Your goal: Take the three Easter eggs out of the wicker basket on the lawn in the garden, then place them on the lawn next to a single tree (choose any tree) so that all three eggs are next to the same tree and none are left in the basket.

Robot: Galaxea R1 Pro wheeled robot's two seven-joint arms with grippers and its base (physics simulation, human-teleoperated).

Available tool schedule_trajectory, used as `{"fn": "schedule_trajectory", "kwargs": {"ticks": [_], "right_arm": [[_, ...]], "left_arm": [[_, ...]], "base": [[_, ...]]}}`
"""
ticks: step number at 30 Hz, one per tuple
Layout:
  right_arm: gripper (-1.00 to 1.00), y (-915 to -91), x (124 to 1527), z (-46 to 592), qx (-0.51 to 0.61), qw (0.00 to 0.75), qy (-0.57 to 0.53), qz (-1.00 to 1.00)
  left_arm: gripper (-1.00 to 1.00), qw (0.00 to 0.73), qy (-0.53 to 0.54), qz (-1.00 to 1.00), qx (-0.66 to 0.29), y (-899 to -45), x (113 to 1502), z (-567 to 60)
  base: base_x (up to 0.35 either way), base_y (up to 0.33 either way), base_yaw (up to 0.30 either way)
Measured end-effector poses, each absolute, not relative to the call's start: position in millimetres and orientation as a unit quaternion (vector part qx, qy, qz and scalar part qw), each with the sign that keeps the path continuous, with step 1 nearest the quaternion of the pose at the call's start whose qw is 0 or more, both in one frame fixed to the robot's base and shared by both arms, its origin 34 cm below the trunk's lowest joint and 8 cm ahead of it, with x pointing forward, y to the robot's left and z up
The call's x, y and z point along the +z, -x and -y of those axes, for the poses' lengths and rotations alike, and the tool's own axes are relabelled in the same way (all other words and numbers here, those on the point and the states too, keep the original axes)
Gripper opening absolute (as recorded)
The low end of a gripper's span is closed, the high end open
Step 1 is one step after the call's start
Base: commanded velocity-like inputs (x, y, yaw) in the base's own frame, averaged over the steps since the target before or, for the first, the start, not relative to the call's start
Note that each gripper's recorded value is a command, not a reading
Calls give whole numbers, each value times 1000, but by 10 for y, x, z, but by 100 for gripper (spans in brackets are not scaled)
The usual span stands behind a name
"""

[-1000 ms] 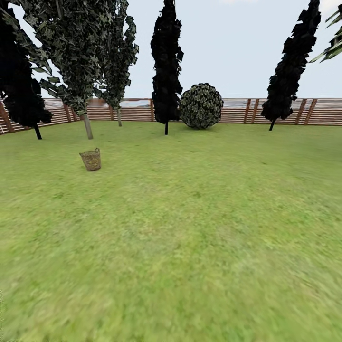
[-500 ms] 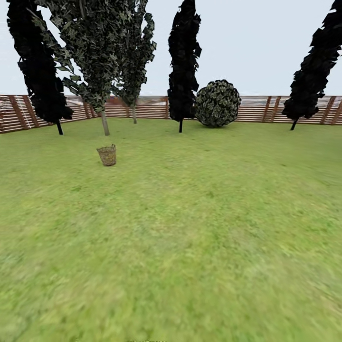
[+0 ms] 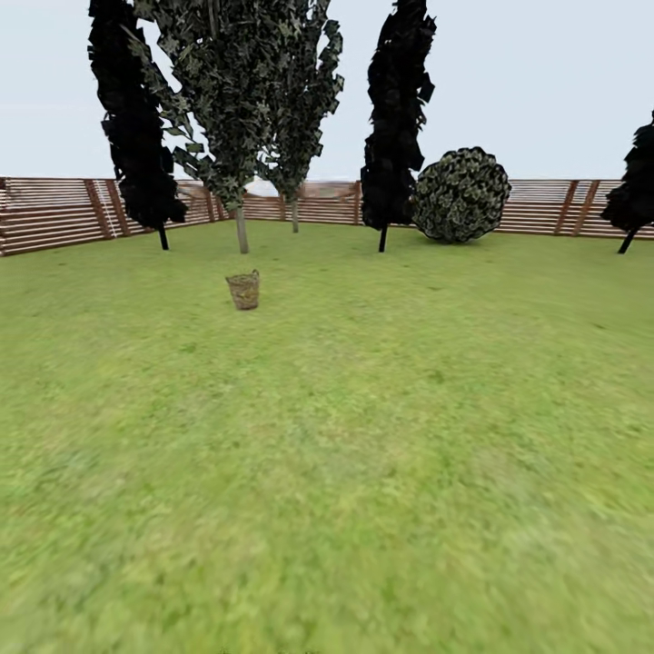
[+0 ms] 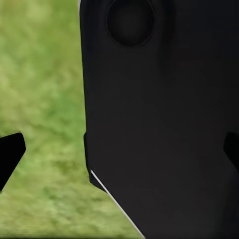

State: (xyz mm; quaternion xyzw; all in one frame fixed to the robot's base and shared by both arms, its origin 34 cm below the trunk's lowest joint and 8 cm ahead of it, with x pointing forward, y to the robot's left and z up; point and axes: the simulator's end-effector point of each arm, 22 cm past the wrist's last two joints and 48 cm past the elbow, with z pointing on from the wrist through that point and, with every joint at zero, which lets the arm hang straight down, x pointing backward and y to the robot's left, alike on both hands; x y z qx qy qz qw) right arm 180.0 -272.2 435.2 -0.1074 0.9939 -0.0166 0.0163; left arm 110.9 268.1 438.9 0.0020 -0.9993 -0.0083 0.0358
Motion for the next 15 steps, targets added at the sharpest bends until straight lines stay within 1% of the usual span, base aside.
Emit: {"fn": "schedule_trajectory", "kwargs": {"ticks": [15], "right_arm": [[100,-1753,4347,2735,-17,10,108,-994]], "left_arm": [[100,43,-2,999,-8,-1053,4393,-2681]], "base": [[0,0,253]]}}
